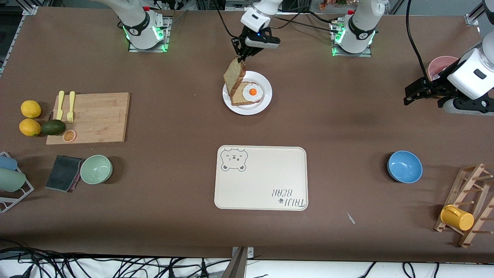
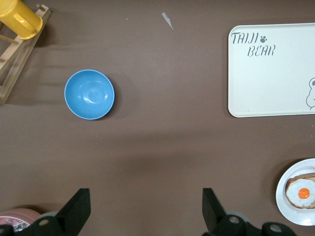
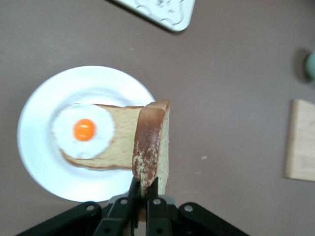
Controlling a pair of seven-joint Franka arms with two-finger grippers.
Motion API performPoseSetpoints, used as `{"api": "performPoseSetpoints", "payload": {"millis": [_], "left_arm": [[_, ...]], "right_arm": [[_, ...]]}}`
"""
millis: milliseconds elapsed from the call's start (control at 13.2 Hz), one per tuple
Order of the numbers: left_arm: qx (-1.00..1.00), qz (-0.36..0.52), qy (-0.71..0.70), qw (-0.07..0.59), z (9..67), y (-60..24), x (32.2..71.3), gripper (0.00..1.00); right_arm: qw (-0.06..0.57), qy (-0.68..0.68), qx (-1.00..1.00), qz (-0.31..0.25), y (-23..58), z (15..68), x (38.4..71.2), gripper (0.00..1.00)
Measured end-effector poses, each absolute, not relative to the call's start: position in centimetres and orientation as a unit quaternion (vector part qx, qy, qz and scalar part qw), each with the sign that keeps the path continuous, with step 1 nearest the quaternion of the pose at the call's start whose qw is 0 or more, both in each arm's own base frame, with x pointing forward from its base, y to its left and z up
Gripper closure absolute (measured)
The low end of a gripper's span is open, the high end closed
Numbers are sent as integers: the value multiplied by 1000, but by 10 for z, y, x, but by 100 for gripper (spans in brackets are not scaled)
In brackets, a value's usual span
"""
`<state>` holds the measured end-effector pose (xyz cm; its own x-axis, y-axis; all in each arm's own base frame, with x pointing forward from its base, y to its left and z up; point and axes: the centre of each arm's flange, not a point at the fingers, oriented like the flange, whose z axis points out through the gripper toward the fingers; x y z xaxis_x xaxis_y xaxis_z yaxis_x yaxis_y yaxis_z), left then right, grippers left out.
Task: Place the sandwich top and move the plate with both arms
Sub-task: 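Lay the bread slice onto the egg and open the right gripper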
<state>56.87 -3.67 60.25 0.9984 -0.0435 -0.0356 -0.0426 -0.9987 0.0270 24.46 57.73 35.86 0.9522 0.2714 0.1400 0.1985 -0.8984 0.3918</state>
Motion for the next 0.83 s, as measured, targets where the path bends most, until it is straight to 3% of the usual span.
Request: {"api": "performPoseSetpoints", "payload": {"millis": [302, 830], "left_arm": [[1000, -18, -22, 13, 603, -37, 569, 0], [1000, -18, -22, 13, 603, -37, 569, 0]], "right_arm": [[213, 102, 971, 40, 593, 313, 250, 93], [226, 83, 970, 38, 598, 310, 264, 93]]}}
